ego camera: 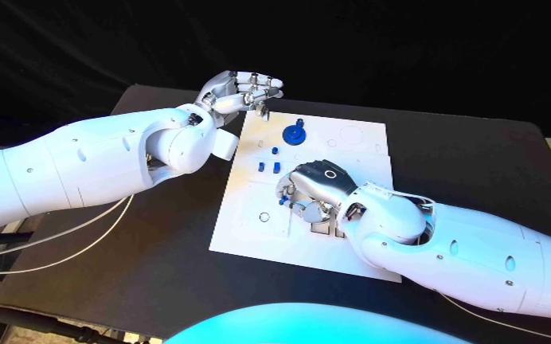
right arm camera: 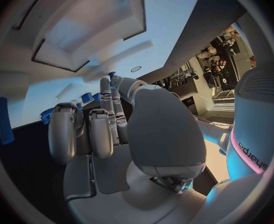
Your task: Assemble the parts on the task board
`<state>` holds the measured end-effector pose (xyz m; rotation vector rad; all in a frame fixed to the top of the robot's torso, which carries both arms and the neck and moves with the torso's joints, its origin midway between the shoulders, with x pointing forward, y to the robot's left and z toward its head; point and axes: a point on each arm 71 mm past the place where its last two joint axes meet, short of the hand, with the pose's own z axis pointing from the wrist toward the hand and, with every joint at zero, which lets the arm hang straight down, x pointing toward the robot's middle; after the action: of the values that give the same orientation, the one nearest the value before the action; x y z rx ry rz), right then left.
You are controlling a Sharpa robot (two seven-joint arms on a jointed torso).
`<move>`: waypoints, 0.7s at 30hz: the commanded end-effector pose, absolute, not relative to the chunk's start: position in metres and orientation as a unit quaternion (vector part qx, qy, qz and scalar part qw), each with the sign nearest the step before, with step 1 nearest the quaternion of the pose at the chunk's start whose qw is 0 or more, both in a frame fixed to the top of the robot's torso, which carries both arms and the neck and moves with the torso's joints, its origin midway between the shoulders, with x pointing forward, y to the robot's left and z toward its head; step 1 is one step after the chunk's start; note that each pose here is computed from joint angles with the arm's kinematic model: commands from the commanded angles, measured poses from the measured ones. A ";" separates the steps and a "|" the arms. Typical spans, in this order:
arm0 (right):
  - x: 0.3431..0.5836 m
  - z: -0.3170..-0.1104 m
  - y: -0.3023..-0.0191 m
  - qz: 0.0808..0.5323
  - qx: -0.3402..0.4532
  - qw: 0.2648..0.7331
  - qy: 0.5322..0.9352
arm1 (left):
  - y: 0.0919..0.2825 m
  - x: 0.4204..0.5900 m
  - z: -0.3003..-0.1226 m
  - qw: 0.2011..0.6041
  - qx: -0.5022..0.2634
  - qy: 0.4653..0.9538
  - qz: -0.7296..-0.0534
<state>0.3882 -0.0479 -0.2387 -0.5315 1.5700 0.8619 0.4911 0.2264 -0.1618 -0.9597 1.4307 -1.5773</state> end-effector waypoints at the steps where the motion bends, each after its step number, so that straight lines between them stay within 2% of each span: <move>1: 0.387 -0.242 -0.047 0.363 -0.240 0.584 0.685 | 0.224 0.491 -0.161 0.384 -0.376 0.563 -0.628; 21: 0.388 -0.247 -0.043 0.355 -0.248 0.574 0.695 | 0.225 0.491 -0.161 0.384 -0.377 0.564 -0.626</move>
<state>0.3885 -0.0423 -0.2423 -0.5558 1.5947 0.8543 0.4912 0.2269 -0.1620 -0.9622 1.4337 -1.5750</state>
